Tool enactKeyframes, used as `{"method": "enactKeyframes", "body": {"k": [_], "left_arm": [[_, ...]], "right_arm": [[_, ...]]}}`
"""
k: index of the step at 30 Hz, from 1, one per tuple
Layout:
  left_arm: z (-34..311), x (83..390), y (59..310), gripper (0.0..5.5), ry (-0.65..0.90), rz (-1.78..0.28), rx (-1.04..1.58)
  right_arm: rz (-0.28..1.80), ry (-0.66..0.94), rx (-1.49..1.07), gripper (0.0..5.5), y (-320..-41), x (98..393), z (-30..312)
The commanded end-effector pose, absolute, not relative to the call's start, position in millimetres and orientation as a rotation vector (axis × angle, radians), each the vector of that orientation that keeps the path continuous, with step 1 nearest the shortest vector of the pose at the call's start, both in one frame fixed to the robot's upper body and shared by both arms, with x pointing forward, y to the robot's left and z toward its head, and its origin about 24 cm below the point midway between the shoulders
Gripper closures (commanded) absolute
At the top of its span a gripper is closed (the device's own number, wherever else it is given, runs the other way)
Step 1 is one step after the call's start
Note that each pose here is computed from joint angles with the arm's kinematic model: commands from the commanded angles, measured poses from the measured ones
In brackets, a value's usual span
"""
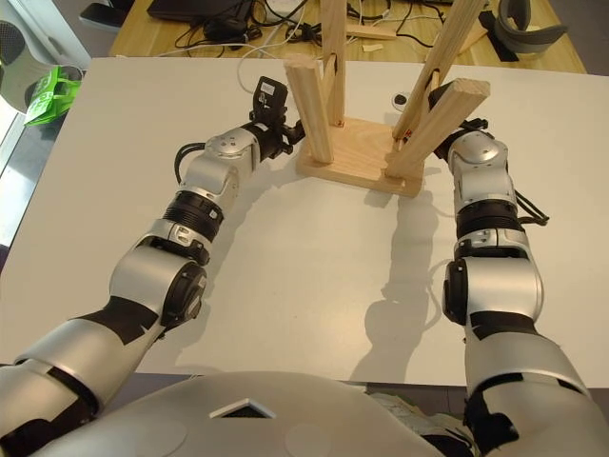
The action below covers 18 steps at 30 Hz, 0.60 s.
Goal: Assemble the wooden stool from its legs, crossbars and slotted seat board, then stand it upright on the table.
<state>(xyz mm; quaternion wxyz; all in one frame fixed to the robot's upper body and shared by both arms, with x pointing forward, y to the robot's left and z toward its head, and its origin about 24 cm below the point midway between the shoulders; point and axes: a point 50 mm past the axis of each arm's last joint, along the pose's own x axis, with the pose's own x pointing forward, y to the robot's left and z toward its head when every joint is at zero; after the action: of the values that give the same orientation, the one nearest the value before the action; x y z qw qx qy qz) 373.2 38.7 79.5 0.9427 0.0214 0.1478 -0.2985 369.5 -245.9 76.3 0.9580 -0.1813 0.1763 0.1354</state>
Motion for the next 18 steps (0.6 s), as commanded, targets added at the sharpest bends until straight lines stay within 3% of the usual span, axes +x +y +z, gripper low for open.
{"method": "enactKeyframes", "body": {"k": [1,10,18], "left_arm": [[91.9,370.1,29.0,2.58,0.243,-0.738,0.035],[79.3,352.7,48.9,2.58,0.304,-0.779,0.019],[93.1,317.6,57.2,2.58,0.324,-0.879,0.037]], "right_arm": [[0.380,0.341,-0.361,5.48,-240.3,368.2,80.4],[0.475,0.308,-0.364,5.48,-244.2,357.7,88.3],[0.642,0.325,-0.382,5.48,-241.4,334.1,94.8]]}}
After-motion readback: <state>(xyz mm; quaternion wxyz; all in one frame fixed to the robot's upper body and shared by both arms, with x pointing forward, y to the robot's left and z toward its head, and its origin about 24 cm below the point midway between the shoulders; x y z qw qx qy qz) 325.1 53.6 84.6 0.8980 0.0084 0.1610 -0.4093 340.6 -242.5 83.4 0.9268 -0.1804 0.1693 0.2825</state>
